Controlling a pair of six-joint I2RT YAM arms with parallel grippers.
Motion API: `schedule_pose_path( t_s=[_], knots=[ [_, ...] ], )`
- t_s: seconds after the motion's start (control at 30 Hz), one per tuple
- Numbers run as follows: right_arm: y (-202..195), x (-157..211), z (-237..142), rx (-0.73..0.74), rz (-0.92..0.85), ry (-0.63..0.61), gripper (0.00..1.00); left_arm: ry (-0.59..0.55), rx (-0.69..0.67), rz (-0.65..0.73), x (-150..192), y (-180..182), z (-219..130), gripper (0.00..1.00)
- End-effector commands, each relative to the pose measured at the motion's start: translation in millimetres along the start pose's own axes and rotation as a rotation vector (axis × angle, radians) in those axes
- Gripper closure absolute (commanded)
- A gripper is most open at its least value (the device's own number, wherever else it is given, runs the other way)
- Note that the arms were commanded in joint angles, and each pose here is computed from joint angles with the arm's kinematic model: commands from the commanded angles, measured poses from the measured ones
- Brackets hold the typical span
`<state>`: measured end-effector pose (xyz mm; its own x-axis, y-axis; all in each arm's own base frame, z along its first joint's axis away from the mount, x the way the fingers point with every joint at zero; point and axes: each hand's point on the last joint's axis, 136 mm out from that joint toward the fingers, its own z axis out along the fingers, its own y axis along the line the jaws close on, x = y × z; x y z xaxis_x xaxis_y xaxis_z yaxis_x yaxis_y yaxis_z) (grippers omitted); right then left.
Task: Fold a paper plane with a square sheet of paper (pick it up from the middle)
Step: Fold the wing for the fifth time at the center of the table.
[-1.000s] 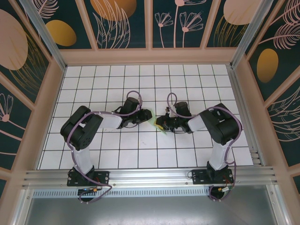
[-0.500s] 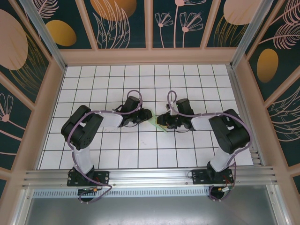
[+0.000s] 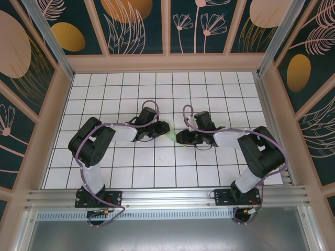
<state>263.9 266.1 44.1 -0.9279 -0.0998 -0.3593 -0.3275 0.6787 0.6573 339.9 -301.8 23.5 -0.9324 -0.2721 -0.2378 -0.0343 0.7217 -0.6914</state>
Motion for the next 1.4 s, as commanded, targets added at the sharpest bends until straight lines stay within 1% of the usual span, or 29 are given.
schedule_pose_path(
  t_s=[0.0, 0.07, 0.2, 0.33, 0.6, 0.97, 1.03, 1.17, 1.27, 1.37],
  knots=[
    [5.4, -5.9, 3.4, 0.036, -0.089, -0.003, 0.65, 0.024, -0.123, -0.023, 10.3, 37.2, 12.4, 0.64],
    [6.0, -5.7, 6.7, 0.043, -0.126, -0.004, 0.66, 0.025, -0.125, -0.023, 10.8, 37.7, 12.2, 0.64],
    [11.5, -7.5, 10.0, 0.05, -0.253, -0.047, 0.71, 0.025, -0.125, -0.024, 10.4, 37.8, 12.7, 0.64],
    [16.3, -9.2, 9.5, 0.057, -0.332, -0.071, 0.74, 0.029, -0.128, -0.024, 11.5, 39.0, 12.9, 0.64],
    [0.4, -4.6, 11.3, 0.127, -0.375, -0.06, 0.75, 0.029, -0.126, -0.023, 11.4, 38.1, 13.1, 0.64],
    [-1.3, 8.8, 18.5, 0.102, -0.382, -0.006, 0.75, 0.028, -0.126, -0.023, 10.4, 37.6, 13.0, 0.64],
    [-2.2, 10.2, 20.7, 0.101, -0.379, -0.002, 0.77, 0.028, -0.126, -0.023, 10.4, 37.1, 12.7, 0.64],
    [-3.4, 9.5, 22.5, 0.099, -0.37, -0.004, 0.86, 0.025, -0.12, -0.02, 9.3, 34.7, 11.8, 0.64],
    [0.0, 10.8, 22.2, 0.067, -0.356, -0.003, 0.92, 0.019, -0.115, -0.016, 6.9, 31.1, 10.3, 0.64],
    [1.2, 11.3, 20.6, 0.027, -0.322, -0.004, 0.96, 0.006, -0.103, -0.004, 1.9, 23.5, 6.8, 0.64]
  ],
)
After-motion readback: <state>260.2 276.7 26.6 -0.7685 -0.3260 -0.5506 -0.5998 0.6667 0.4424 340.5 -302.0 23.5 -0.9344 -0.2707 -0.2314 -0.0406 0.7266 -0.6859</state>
